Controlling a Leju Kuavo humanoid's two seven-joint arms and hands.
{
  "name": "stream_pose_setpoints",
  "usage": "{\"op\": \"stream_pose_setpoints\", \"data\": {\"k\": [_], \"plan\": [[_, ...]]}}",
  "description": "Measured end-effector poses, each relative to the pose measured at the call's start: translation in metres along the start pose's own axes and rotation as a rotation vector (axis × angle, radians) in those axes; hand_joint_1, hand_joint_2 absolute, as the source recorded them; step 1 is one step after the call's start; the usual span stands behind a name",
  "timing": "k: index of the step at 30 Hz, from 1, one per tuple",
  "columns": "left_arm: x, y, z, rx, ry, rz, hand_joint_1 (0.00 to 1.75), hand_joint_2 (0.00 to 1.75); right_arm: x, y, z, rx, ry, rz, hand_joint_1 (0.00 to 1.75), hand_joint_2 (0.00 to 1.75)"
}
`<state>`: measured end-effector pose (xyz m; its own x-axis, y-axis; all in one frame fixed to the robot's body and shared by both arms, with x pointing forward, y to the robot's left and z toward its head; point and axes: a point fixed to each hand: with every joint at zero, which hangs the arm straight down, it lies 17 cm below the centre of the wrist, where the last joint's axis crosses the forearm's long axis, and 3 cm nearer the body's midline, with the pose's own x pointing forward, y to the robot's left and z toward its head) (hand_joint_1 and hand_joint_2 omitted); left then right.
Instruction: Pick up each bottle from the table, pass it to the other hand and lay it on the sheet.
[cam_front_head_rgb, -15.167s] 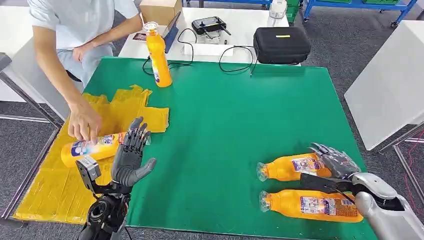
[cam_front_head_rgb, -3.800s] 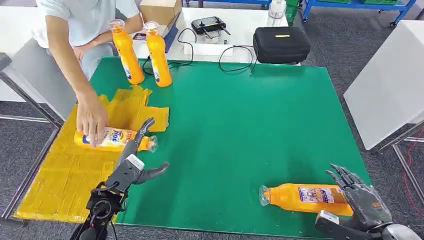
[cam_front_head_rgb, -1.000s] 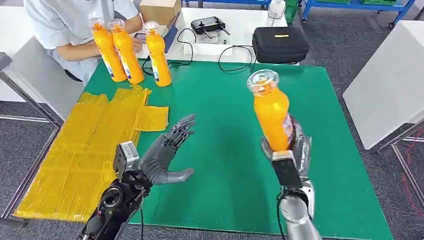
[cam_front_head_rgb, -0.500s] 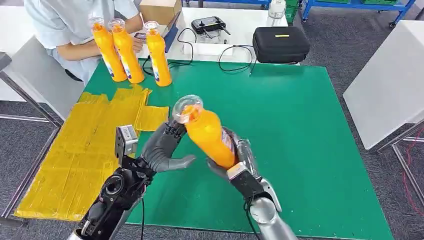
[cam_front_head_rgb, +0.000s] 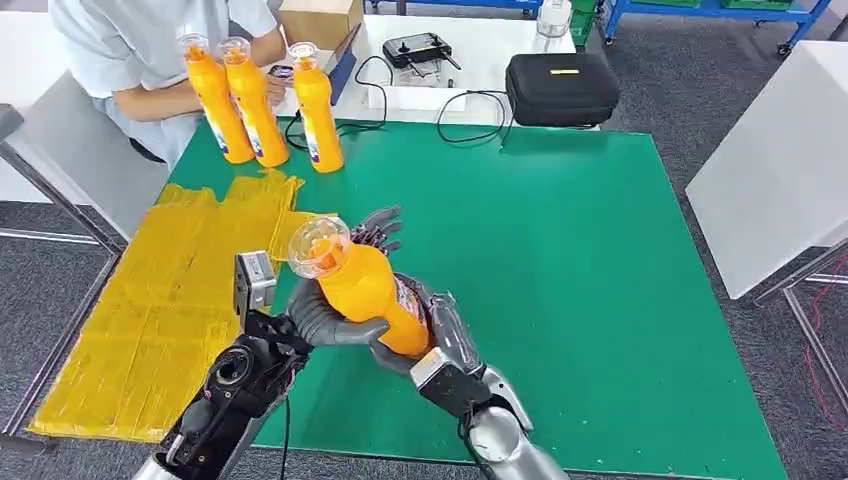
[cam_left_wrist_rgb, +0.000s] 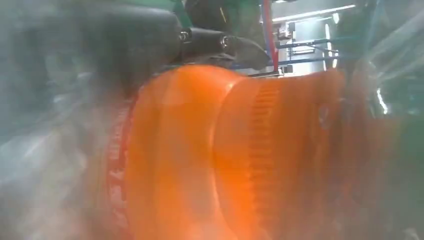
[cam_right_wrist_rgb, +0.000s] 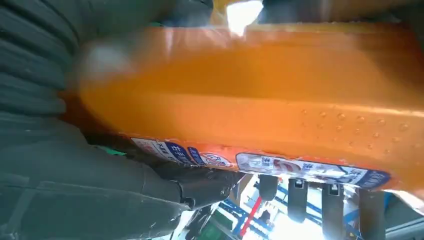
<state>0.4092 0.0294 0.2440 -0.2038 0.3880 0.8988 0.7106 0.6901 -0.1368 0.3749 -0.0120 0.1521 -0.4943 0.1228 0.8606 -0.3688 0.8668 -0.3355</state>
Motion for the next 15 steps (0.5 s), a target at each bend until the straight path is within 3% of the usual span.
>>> {"op": "stream_pose_setpoints", "data": {"k": [9, 10, 11, 13, 15], "plan": [[-0.003, 0.002, 0.001, 0.006, 0.006, 0.001, 0.00, 1.75, 0.000, 0.003, -0.001, 0.008, 0.001, -0.001, 1.75, 1.75], [-0.003, 0.002, 0.001, 0.008, 0.006, 0.003, 0.19, 1.75, 0.000, 0.003, -0.001, 0.008, 0.002, -0.002, 1.73, 1.75], [-0.003, 0.004, 0.001, 0.014, 0.006, 0.003, 1.59, 1.75, -0.001, 0.004, -0.001, 0.009, 0.005, -0.004, 1.75, 1.75], [-0.003, 0.007, 0.001, 0.032, 0.002, 0.003, 1.75, 1.75, -0.002, 0.004, -0.001, 0.008, 0.012, -0.007, 1.71, 1.75], [-0.002, 0.011, 0.001, 0.061, -0.005, 0.010, 1.75, 1.75, -0.004, 0.004, -0.002, 0.007, 0.018, -0.009, 1.75, 1.75]]}}
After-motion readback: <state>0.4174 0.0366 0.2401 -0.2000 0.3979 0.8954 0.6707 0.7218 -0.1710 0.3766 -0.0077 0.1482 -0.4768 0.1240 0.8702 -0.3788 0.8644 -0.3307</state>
